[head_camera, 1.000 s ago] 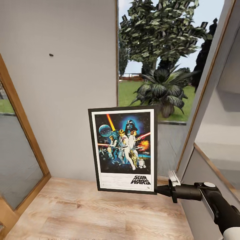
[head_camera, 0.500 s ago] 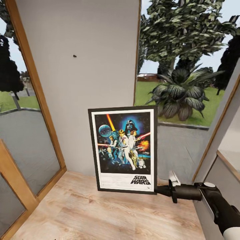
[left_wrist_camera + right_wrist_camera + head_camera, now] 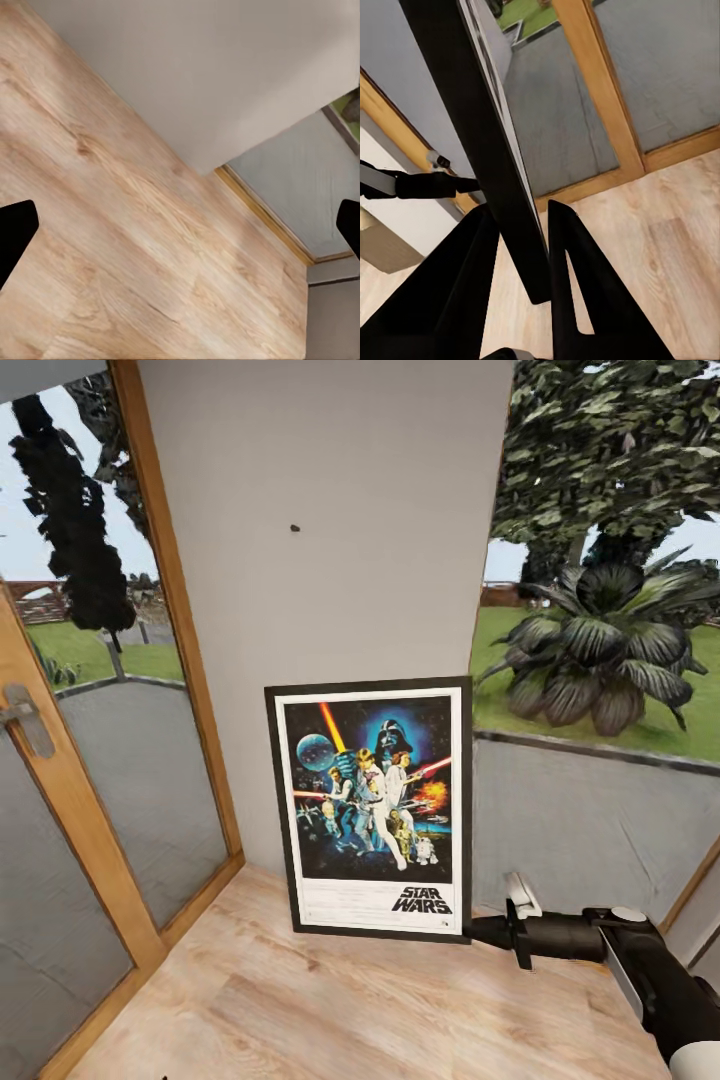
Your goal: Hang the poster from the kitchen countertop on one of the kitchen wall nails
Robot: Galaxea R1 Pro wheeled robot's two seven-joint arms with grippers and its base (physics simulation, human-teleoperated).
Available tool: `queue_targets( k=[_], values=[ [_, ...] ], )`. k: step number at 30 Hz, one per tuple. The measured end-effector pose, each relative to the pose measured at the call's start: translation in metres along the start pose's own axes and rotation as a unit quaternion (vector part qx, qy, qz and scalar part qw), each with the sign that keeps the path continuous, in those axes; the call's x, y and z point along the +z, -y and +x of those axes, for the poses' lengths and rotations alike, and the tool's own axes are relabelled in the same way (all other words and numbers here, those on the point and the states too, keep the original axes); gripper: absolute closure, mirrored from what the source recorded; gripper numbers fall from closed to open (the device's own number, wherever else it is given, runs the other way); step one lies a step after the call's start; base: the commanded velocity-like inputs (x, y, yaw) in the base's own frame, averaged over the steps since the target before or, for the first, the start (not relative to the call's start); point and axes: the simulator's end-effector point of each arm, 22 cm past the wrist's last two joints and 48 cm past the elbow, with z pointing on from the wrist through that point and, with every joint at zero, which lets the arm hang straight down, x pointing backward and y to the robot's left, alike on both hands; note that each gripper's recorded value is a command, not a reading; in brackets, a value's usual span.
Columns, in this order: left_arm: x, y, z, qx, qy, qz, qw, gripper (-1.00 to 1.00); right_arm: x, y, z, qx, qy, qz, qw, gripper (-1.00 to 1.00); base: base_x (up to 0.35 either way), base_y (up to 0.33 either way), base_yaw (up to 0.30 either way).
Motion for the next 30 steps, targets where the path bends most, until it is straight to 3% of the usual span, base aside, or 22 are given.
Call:
queue_targets(
  k=[14,23,27,30],
  values=[
    [0.000,0.000,0.000,0.001,-0.001,0.001,1.0000,-1.00,0.000,-0.001,0.002,0.003,0.000,0.000,1.0000,1.00,0.237,0.271,0.007],
    [0.001,0.002,0.000,0.002,-0.002,0.003,1.0000,-1.00,0.004,-0.003,-0.002,-0.004,0.003,-0.002,1.0000,1.00,0.105,0.119,-0.149],
    [0.002,0.004,0.002,0.001,-0.003,0.004,1.0000,-1.00,0.020,-0.012,-0.047,-0.071,0.022,0.016,0.9971,1.00,0.007,0.007,-0.038],
    [0.005,0.010,0.008,-0.003,-0.005,0.009,0.9999,-1.00,0.034,-0.024,-0.087,-0.092,0.055,0.027,0.9939,1.00,0.002,0.002,-0.012]
  ],
)
